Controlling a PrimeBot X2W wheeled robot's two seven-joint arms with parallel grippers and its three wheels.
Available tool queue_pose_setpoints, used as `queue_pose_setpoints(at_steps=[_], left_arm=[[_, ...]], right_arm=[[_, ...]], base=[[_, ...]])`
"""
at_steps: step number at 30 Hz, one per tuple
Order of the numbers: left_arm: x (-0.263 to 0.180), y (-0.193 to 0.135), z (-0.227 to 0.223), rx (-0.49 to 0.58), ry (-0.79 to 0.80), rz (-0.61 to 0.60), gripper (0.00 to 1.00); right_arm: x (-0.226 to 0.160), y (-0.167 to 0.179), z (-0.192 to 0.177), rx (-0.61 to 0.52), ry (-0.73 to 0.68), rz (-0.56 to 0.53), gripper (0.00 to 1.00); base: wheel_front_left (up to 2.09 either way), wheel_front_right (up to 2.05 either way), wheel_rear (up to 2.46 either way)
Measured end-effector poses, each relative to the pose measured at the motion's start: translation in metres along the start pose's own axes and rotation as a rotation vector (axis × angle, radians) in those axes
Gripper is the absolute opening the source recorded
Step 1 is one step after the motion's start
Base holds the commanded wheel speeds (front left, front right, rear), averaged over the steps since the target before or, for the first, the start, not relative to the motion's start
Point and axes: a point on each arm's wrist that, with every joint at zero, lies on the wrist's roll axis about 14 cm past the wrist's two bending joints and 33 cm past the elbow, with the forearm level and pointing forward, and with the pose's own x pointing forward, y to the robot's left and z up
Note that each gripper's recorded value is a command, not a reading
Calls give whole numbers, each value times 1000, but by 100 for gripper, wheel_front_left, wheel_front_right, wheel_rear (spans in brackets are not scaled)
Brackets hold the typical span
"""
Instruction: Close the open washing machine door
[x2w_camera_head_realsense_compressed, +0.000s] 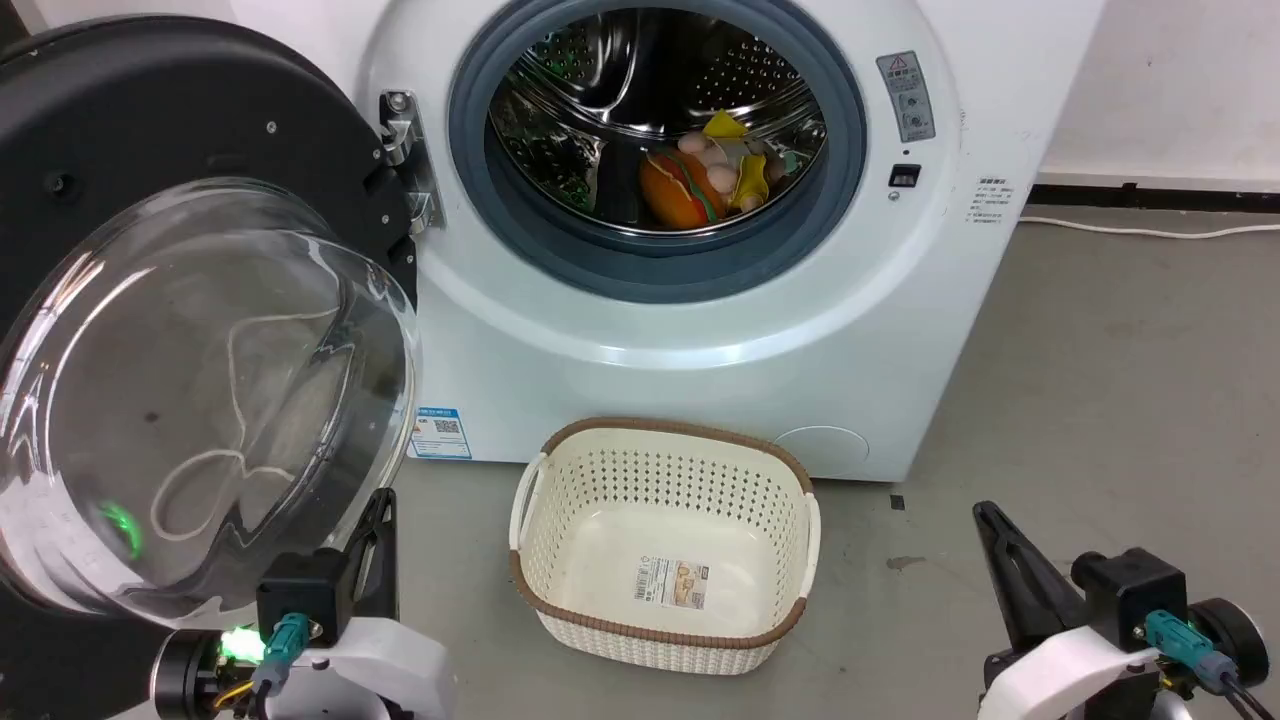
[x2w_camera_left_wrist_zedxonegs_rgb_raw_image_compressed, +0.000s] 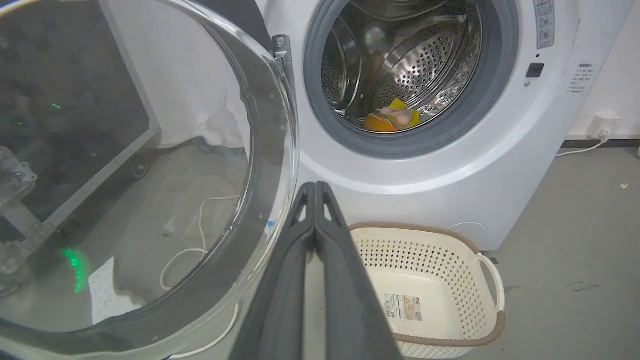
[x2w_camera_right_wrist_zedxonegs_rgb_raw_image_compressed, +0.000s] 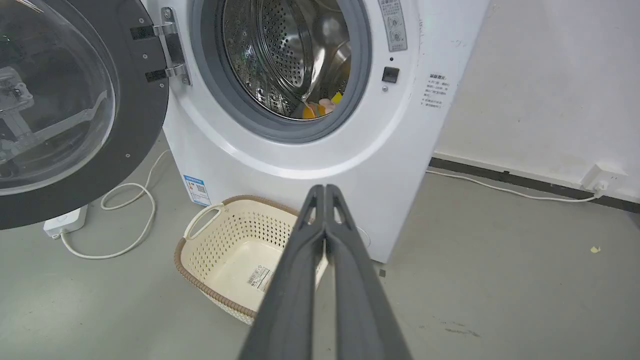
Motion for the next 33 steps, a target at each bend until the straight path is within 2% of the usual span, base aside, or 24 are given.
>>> queue_pose_setpoints(at_steps=[28, 29, 33], left_arm=[[0, 0, 0, 0, 0, 0, 0], [0, 0, 0, 0, 0, 0, 100], [0, 0, 0, 0, 1, -1, 100]], right_arm=[[0, 0, 0, 0, 0, 0, 0], [0, 0, 0, 0, 0, 0, 100], [0, 0, 0, 1, 1, 0, 100]], base=[[0, 0, 0], [0, 0, 0], [0, 0, 0]])
